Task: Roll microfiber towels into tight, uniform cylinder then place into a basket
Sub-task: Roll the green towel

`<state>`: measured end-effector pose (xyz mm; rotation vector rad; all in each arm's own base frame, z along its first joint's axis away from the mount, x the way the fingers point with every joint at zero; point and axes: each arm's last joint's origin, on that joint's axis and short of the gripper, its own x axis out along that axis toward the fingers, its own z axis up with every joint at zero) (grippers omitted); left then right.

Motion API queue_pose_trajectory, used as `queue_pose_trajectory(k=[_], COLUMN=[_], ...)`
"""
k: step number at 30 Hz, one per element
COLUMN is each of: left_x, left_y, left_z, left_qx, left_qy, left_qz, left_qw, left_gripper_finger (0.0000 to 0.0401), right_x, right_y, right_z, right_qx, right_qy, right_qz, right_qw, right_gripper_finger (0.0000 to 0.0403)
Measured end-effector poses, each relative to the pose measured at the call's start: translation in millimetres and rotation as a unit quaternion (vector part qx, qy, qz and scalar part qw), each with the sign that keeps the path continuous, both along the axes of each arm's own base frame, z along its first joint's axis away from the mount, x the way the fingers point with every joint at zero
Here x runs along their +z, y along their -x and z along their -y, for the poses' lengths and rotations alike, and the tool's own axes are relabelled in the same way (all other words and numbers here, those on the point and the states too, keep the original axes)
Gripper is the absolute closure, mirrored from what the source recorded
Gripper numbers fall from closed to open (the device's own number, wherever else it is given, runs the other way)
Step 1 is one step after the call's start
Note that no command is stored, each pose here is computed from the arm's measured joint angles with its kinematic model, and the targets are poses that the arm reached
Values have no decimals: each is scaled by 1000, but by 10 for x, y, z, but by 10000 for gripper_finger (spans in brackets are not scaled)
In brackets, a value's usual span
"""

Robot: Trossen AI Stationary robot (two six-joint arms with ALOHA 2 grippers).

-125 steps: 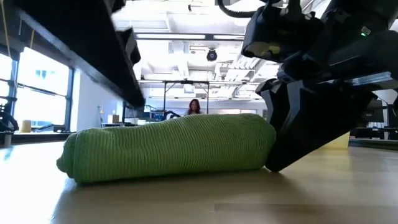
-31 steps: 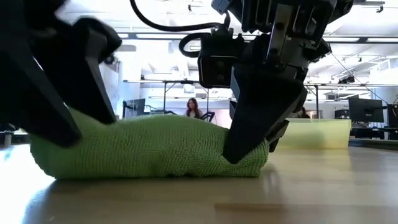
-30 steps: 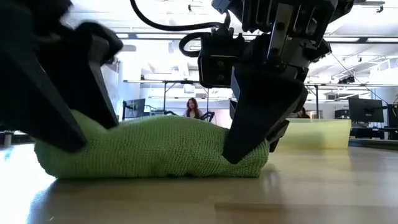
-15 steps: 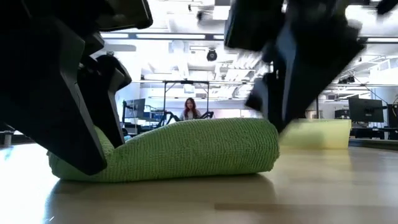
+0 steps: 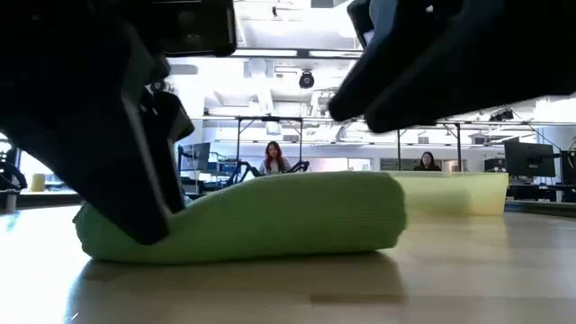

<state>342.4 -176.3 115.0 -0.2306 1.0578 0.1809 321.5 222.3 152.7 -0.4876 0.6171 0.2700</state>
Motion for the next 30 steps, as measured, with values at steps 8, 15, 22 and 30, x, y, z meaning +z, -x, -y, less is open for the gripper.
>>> queue_pose_trajectory(k=[8, 15, 22, 30], left_x=[3, 0, 11, 251], left_y=[-22, -29, -37, -3], left_z=[-11, -8, -5, -24], left_qx=[10, 16, 16, 1], left_qy=[9, 19, 24, 36], left_qz=[9, 10, 15, 36], left_qw=[1000, 1000, 999, 999], left_gripper_finger=[227, 227, 227, 239], right_x=[-267, -290, -340, -360], right_y=[-42, -91, -137, -192], right_z=[3, 98, 254, 394], right_qx=[-21, -56, -89, -123], right_qy=[30, 38, -15, -92], right_qz=[-15, -14, -66, -113], right_qw=[999, 998, 994, 982], right_gripper_finger=[268, 261, 208, 195])
